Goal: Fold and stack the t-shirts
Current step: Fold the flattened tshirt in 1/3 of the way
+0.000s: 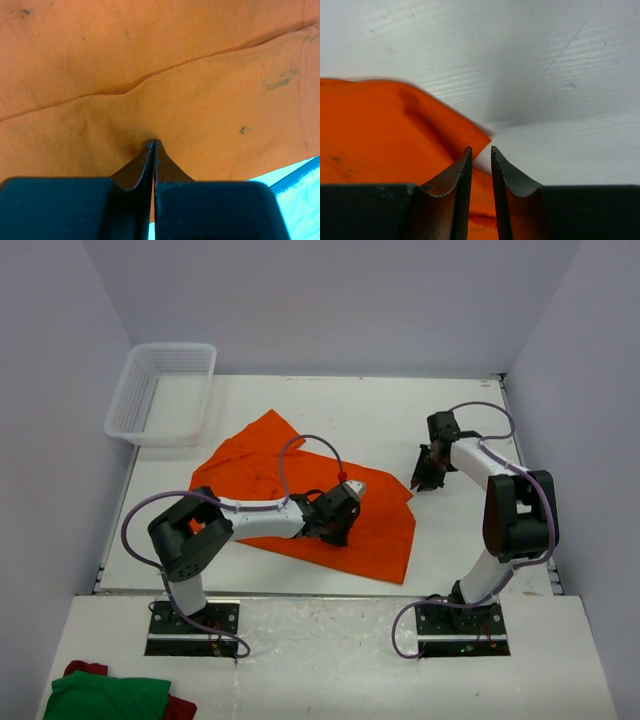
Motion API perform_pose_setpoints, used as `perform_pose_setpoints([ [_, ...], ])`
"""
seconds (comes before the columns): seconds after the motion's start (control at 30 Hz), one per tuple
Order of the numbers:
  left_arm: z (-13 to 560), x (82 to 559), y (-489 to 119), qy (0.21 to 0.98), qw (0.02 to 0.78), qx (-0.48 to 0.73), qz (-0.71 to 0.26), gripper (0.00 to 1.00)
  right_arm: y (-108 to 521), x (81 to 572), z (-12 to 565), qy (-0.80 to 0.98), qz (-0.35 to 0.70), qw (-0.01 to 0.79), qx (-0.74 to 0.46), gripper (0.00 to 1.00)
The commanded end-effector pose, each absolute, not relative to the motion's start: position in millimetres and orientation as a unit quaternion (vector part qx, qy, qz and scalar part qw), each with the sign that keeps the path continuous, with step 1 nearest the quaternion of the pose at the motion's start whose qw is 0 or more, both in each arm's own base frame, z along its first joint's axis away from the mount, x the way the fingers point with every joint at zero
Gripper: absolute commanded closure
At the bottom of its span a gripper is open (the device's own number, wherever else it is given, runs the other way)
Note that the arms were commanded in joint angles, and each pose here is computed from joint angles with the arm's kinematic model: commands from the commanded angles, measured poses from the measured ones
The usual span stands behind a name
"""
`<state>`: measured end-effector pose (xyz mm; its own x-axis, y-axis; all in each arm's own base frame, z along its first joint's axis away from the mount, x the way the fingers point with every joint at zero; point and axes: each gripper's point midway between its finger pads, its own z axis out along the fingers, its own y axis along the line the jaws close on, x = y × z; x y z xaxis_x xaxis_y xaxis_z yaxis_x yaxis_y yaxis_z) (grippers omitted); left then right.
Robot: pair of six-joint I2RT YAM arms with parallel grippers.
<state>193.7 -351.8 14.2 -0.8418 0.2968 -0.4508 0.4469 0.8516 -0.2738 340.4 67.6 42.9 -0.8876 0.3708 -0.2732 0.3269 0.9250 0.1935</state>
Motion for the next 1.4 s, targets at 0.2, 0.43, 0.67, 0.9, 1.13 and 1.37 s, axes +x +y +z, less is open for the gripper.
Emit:
perform_pose_setpoints([
  [0.2, -3, 179, -315, 0.955, 0.176, 0.200, -0.128, 1.00, 80, 326, 28, 0.965, 0.102, 0.139, 0.196, 0.78],
  [0.43, 2, 176, -310, 0.955, 0.178, 0.198, -0.130, 1.00, 81, 326, 28, 0.967, 0.102, 0.130, 0.194, 0.70],
  [0.67, 6, 174, -307, 0.955, 0.181, 0.193, -0.134, 1.00, 85, 327, 29, 0.971, 0.109, 0.109, 0.183, 0.69],
  [0.9, 13, 177, -313, 0.952, 0.188, 0.195, -0.145, 1.00, 91, 321, 26, 0.974, 0.115, 0.084, 0.177, 0.74],
  [1.13, 16, 180, -316, 0.949, 0.193, 0.203, -0.146, 1.00, 99, 314, 27, 0.974, 0.125, 0.075, 0.173, 0.74],
  [1.37, 15, 183, -304, 0.953, 0.201, 0.190, -0.123, 1.00, 105, 316, 35, 0.963, 0.144, 0.115, 0.195, 0.71],
])
